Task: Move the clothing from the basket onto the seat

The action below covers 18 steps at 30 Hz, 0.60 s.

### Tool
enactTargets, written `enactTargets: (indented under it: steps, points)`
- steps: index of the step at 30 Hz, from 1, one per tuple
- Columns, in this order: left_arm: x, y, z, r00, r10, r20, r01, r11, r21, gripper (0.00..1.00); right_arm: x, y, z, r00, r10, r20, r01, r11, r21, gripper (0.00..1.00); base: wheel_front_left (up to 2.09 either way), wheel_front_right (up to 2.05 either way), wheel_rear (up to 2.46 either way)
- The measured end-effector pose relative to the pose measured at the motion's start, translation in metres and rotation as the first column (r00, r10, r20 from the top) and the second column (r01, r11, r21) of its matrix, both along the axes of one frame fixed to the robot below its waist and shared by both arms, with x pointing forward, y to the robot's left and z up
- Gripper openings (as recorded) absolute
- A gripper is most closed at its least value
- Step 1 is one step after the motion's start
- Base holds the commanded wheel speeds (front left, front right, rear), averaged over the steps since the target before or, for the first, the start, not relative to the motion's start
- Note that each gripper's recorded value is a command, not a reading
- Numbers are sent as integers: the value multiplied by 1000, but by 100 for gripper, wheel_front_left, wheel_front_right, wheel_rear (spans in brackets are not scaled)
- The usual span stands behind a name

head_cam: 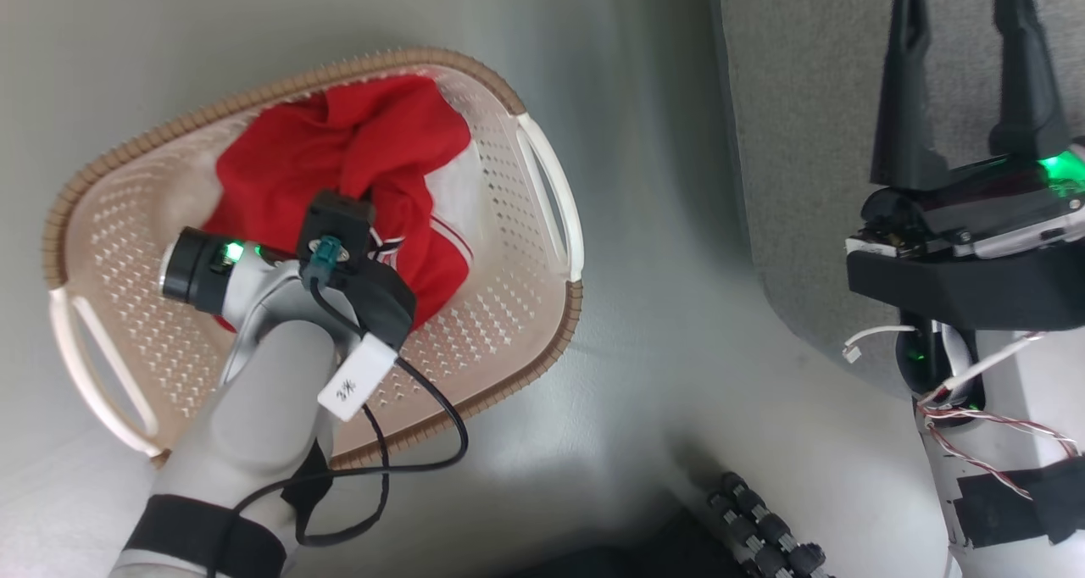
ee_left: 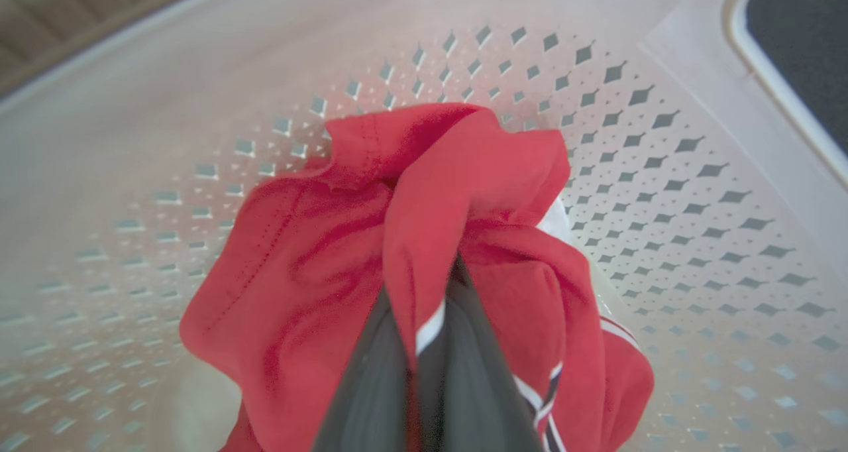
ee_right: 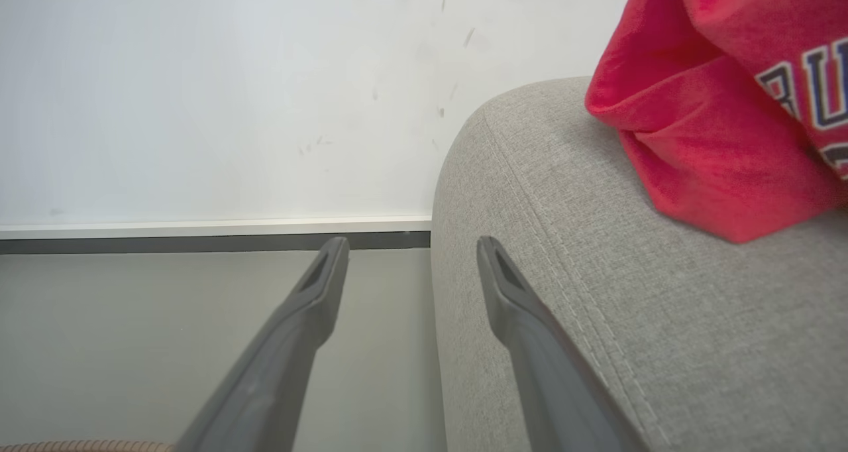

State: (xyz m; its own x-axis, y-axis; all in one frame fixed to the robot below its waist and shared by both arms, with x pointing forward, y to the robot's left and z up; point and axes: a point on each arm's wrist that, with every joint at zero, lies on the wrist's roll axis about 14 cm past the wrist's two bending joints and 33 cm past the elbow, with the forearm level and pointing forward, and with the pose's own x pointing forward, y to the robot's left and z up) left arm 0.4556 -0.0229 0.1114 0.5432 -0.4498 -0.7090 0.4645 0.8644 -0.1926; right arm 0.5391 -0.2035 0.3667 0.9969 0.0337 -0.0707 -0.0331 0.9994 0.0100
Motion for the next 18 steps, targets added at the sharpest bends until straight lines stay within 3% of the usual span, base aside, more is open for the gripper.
enactTargets:
  steps: [18]
  points:
    - [31,-3,117,965,-32,260,61,992,-106,0,-2,15,33,999,50,21,-51,998,32,100,0,0,0]
